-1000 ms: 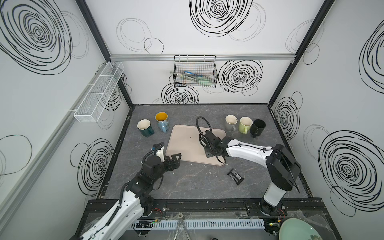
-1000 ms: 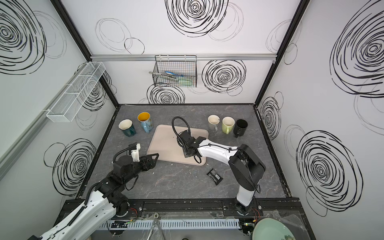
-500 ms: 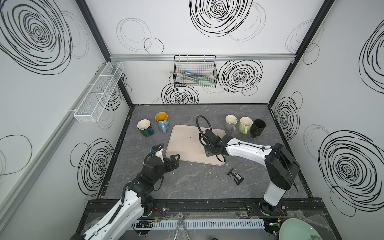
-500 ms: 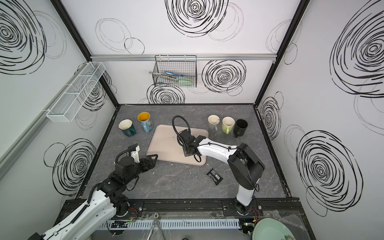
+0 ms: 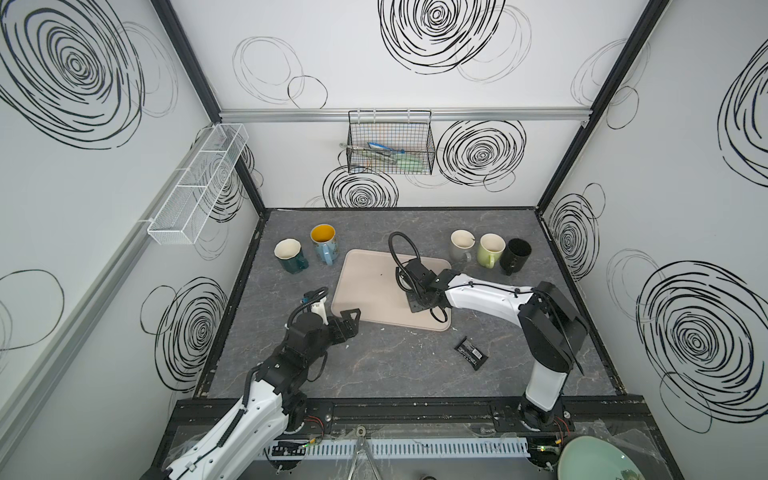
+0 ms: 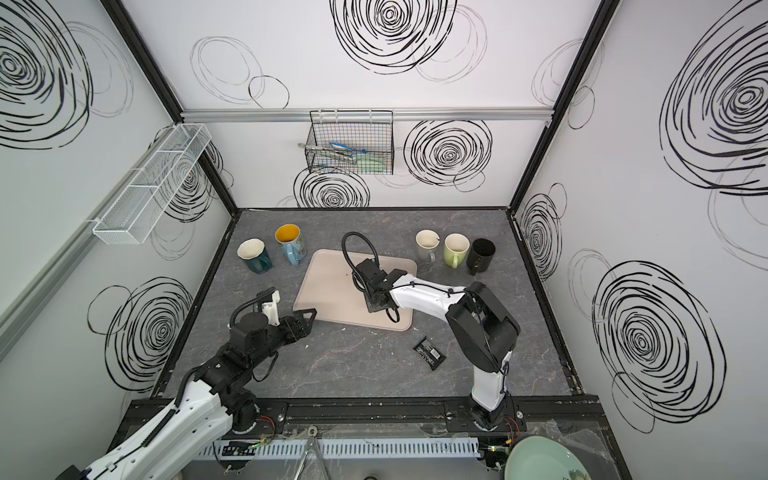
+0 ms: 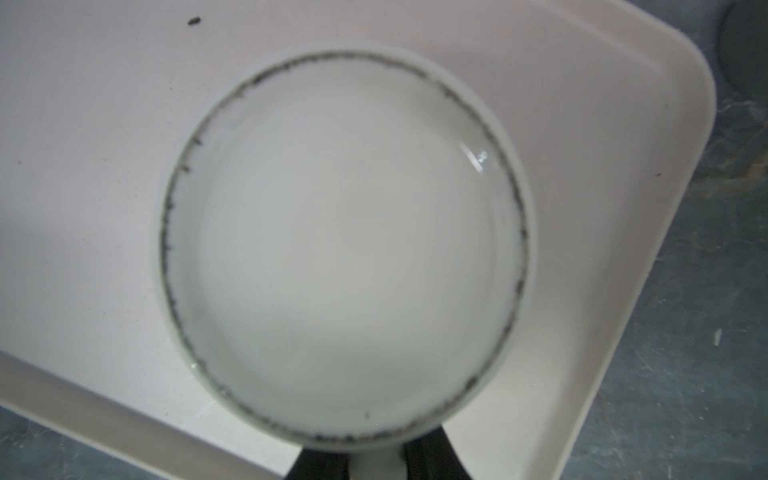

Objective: Turn the mug right side up

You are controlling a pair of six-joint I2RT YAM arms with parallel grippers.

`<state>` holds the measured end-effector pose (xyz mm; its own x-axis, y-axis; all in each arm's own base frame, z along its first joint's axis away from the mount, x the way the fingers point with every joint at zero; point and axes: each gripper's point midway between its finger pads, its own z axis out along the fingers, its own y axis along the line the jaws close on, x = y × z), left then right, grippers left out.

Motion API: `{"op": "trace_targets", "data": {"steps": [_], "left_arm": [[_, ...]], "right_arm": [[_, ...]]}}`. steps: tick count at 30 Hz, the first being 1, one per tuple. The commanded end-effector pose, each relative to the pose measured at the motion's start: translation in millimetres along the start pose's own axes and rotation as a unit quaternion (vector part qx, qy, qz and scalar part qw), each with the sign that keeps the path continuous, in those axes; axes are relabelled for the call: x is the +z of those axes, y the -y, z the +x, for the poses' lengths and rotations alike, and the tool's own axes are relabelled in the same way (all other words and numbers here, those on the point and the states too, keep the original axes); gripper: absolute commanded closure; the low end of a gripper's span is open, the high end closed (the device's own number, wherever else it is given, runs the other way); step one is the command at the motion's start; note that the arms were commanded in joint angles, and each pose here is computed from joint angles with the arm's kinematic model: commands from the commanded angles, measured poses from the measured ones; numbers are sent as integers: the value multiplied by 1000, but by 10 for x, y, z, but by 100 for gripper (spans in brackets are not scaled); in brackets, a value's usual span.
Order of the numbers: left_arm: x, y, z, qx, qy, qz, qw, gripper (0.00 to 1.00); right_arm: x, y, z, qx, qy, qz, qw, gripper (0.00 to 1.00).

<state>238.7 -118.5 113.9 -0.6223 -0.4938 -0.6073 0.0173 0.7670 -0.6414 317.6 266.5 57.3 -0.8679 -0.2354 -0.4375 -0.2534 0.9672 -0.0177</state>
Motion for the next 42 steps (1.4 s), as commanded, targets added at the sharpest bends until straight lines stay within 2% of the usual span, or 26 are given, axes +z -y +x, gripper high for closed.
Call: {"op": "trace_targets", "data": {"steps": [1, 42], "left_arm": [[0, 66, -60, -8, 13, 19, 1000, 4], [18, 57, -7, -9, 1, 20, 1000, 4]], "right_arm": [[-23, 63, -75, 5, 0, 16, 1000, 78], [-68, 108, 3, 23, -2, -5, 1000, 84]]}}
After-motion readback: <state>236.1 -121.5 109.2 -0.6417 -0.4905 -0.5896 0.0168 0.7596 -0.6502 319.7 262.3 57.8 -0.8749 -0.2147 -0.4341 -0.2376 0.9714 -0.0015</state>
